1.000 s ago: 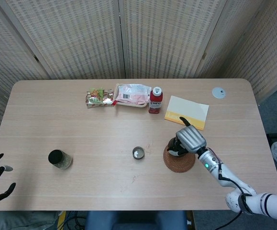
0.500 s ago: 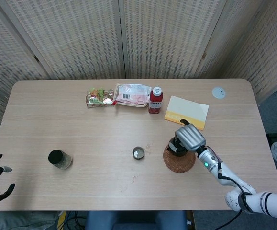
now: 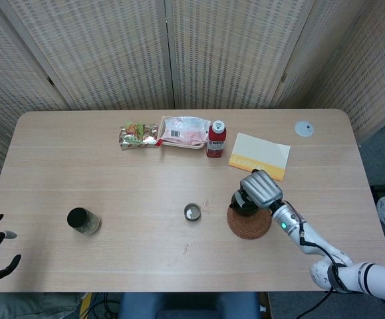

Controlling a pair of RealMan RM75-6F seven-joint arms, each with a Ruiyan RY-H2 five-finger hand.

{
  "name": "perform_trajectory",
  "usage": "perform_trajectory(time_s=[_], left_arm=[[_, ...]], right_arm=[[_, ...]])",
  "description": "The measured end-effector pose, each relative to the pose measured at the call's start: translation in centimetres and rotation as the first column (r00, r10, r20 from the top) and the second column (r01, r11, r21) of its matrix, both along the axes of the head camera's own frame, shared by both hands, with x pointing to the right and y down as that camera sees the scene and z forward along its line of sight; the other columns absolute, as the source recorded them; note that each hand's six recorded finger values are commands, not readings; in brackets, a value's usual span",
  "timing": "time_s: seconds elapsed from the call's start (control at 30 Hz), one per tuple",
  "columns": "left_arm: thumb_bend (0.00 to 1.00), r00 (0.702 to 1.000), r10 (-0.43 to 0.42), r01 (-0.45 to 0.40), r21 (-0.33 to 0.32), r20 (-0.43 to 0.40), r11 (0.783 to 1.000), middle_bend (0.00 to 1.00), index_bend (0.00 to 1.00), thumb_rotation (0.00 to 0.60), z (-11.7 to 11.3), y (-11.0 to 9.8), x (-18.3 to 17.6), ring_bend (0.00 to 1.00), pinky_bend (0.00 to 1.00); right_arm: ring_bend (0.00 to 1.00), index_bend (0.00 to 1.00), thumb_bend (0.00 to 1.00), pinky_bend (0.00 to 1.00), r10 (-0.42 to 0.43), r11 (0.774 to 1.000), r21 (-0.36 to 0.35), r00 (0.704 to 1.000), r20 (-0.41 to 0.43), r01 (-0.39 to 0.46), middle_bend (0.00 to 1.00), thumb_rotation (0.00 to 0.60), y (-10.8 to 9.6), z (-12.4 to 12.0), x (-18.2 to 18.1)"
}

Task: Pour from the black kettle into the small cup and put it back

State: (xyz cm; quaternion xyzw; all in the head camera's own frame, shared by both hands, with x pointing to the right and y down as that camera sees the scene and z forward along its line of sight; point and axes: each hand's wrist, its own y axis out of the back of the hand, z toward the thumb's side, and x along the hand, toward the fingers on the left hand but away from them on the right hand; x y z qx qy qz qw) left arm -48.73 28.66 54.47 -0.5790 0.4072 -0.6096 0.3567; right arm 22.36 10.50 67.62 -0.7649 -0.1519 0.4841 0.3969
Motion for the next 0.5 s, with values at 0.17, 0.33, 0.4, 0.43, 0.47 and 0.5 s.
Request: perform_trajectory(time_s=[0.17, 0.33, 0.4, 0.43, 0.47, 0.5], left_arm=[[0.25, 1.0, 0.002, -0.002, -0.002, -0.003, 1.0, 0.1, 0.39, 0.6, 0.1, 0.0, 0.1, 0.17, 0.04], [0.25, 1.0, 0.003, -0.003, -0.002, -0.004, 1.0, 0.1, 0.39, 0.6, 0.2, -0.1, 0.2, 0.17, 0.04], [0.25, 1.0, 0.002, -0.002, -0.002, -0.004, 1.0, 0.1, 0.39, 0.6, 0.2, -0.1, 0.2, 0.17, 0.04], [0.25, 1.0, 0.002, -0.002, -0.002, -0.004, 1.0, 0.1, 0.39, 0.6, 0.2, 0.0, 0.1, 0.17, 0.04], [0.25, 1.0, 0.001, -0.001, -0.002, -0.004, 1.0, 0.1, 0.39, 0.6, 0.1, 0.0, 0.1, 0.17, 0.04], [0.25, 1.0, 0.0, 0.0, -0.001, -0.004, 1.0, 0.1, 0.39, 0.6, 0.1, 0.0, 0.1, 0.17, 0.04]], right_arm=[[0.93, 1.0, 0.66, 0.41, -0.009, 1.0, 0.004, 1.0, 0.004, 0.009, 1.0, 0.329, -0.1, -0.1, -0.2], [0.93, 1.0, 0.68, 0.41, -0.025, 1.0, 0.001, 1.0, 0.006, 0.025, 1.0, 0.348, -0.1, -0.1, -0.5], [0.93, 1.0, 0.69, 0.41, -0.032, 0.999, 0.0, 0.999, 0.008, 0.032, 1.0, 0.358, 0.0, -0.1, -0.7], [0.93, 1.0, 0.69, 0.41, -0.036, 0.999, 0.001, 0.999, 0.009, 0.036, 1.0, 0.361, 0.0, -0.1, -0.8], [0.93, 1.0, 0.7, 0.41, -0.039, 0.999, 0.002, 0.999, 0.011, 0.039, 1.0, 0.364, 0.0, -0.1, -0.9], [0.93, 1.0, 0.7, 0.41, -0.043, 0.999, 0.003, 0.999, 0.013, 0.043, 1.0, 0.366, 0.1, -0.2, -1.1]])
